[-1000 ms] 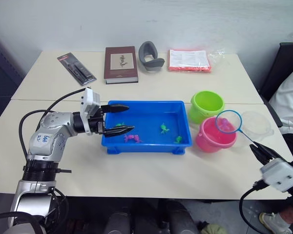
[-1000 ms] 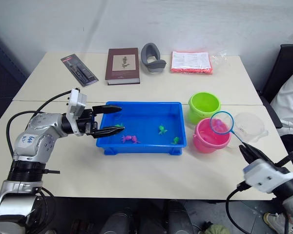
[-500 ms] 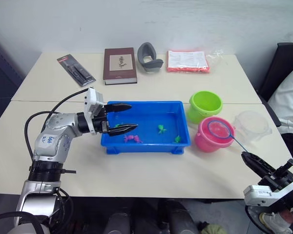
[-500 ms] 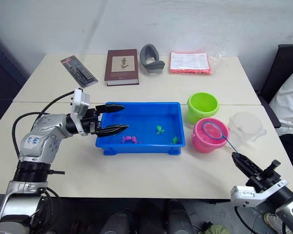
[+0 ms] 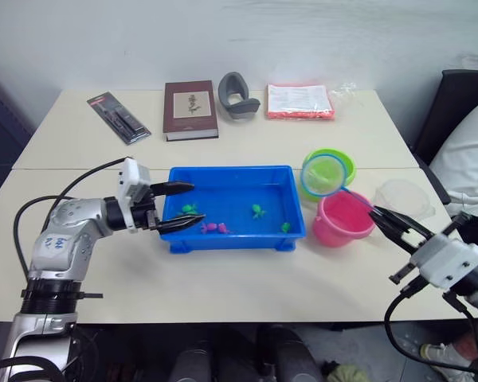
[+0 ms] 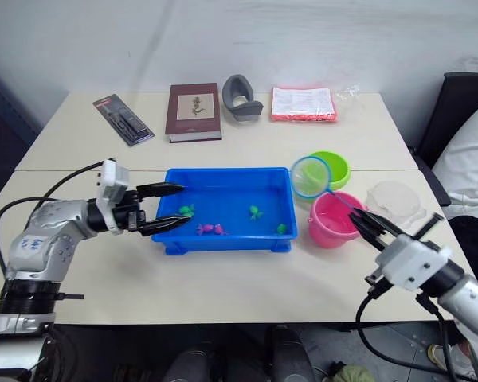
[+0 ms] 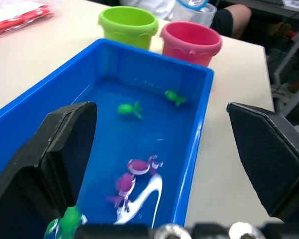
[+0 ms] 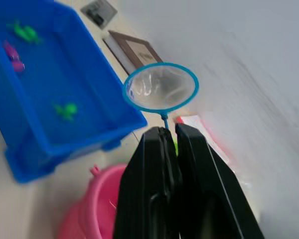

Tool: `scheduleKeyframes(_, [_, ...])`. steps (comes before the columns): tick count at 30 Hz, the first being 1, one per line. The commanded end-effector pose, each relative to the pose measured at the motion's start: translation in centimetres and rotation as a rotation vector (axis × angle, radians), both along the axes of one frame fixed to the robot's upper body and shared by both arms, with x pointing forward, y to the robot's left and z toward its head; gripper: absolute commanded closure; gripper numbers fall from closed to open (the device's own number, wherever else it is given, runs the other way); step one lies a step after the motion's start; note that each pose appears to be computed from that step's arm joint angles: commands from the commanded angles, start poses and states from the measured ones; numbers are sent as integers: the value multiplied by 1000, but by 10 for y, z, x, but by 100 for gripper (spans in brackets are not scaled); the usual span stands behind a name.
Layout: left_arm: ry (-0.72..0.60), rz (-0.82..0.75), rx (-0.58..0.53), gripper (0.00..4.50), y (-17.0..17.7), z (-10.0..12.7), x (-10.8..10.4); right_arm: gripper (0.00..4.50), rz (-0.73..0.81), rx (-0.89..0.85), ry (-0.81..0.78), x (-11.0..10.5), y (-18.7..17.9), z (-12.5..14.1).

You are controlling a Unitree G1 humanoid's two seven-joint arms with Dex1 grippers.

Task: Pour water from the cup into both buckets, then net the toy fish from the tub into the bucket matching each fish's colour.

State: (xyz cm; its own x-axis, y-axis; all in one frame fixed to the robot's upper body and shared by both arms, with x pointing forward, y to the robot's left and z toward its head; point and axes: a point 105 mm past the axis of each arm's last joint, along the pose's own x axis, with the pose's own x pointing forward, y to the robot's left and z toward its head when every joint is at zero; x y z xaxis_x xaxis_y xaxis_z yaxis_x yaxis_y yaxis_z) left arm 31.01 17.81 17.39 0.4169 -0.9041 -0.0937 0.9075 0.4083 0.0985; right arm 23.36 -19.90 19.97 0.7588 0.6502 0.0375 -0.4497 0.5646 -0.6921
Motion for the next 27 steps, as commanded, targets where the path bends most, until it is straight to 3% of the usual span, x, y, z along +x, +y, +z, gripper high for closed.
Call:
scheduleKeyframes(1, [-93, 51, 44, 1, 19, 12, -9, 450, 144, 91, 230, 10, 34, 4])
scheduleKeyframes(5, [-118, 78, 101, 1, 31, 11, -15, 450, 247, -52, 412, 26, 60, -9])
scheduleKeyframes(11, [-90, 40, 187, 1, 31, 7, -23, 450, 299, -363, 407, 55, 70, -35])
scheduleKeyframes(17, [-86, 17, 195, 1, 24, 7, -31, 450, 323, -399, 347, 76, 85, -30])
scheduleKeyframes(27, [-71, 52, 205, 1, 26, 5, -39, 450, 315, -442, 401, 92, 96, -34])
